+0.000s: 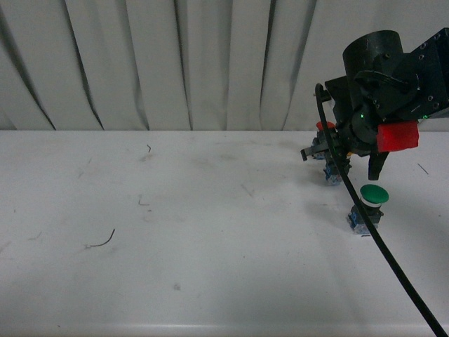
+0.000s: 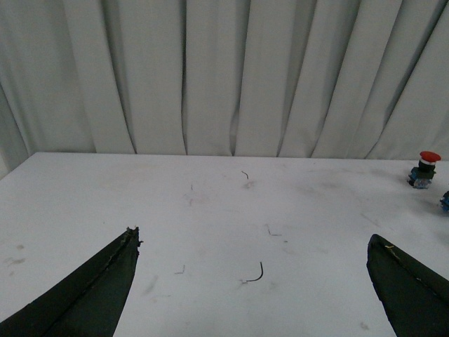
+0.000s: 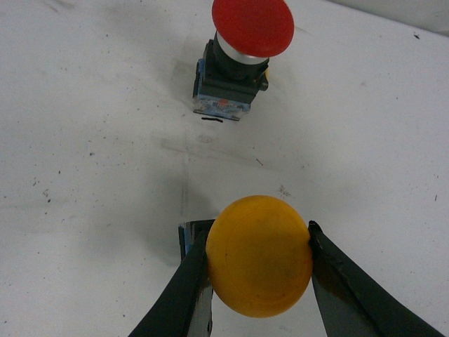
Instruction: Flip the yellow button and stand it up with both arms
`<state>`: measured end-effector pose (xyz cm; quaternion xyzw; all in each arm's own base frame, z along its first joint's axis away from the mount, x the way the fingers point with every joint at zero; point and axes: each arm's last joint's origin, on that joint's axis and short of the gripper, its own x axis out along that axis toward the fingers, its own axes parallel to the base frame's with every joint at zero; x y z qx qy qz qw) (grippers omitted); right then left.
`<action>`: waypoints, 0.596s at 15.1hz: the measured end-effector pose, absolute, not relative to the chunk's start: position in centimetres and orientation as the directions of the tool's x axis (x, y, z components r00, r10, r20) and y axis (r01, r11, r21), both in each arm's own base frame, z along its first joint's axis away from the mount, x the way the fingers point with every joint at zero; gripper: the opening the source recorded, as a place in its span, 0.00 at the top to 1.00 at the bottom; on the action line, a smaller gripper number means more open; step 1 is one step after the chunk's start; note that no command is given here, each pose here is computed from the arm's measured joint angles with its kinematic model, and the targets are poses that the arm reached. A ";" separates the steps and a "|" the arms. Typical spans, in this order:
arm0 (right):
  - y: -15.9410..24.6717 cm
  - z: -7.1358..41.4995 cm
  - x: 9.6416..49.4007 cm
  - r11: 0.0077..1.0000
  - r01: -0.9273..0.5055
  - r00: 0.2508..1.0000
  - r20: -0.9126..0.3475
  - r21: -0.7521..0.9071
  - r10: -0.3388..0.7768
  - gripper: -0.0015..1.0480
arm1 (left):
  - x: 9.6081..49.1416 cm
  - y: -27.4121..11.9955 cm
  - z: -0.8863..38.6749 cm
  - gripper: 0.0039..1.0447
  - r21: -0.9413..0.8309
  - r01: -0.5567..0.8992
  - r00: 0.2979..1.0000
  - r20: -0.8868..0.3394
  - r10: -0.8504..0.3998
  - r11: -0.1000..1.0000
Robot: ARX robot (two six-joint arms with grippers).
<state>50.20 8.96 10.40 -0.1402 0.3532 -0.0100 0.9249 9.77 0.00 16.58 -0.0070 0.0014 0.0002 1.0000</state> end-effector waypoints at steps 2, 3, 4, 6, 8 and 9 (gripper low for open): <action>9.2 10.0 50.2 0.960 -0.085 0.747 -0.655 -0.267 -0.116 0.66 | 9.8 0.0 16.6 0.06 -0.014 0.000 1.000 -0.003 0.000 1.000; 9.3 10.0 50.2 0.960 -0.084 0.746 -0.655 -0.266 -0.116 0.66 | 9.8 0.0 16.6 0.06 -0.014 0.000 1.000 -0.003 0.000 1.000; 9.3 9.9 50.2 0.960 -0.084 0.746 -0.656 -0.266 -0.116 0.54 | 9.8 0.0 16.6 0.06 -0.014 0.000 1.000 -0.003 0.000 1.000; 9.2 9.9 50.2 0.960 -0.083 0.746 -0.656 -0.266 -0.117 0.44 | 9.8 0.0 16.6 0.06 -0.014 0.000 1.000 -0.003 0.000 1.000; 9.2 10.0 50.2 0.961 -0.082 0.748 -0.653 -0.265 -0.116 0.15 | 9.8 0.0 16.6 0.06 -0.014 0.000 1.000 -0.003 0.000 1.000; 9.2 10.1 50.3 0.961 -0.081 0.751 -0.650 -0.264 -0.115 0.05 | 9.8 0.0 16.6 0.06 -0.014 0.000 1.000 -0.003 0.000 1.000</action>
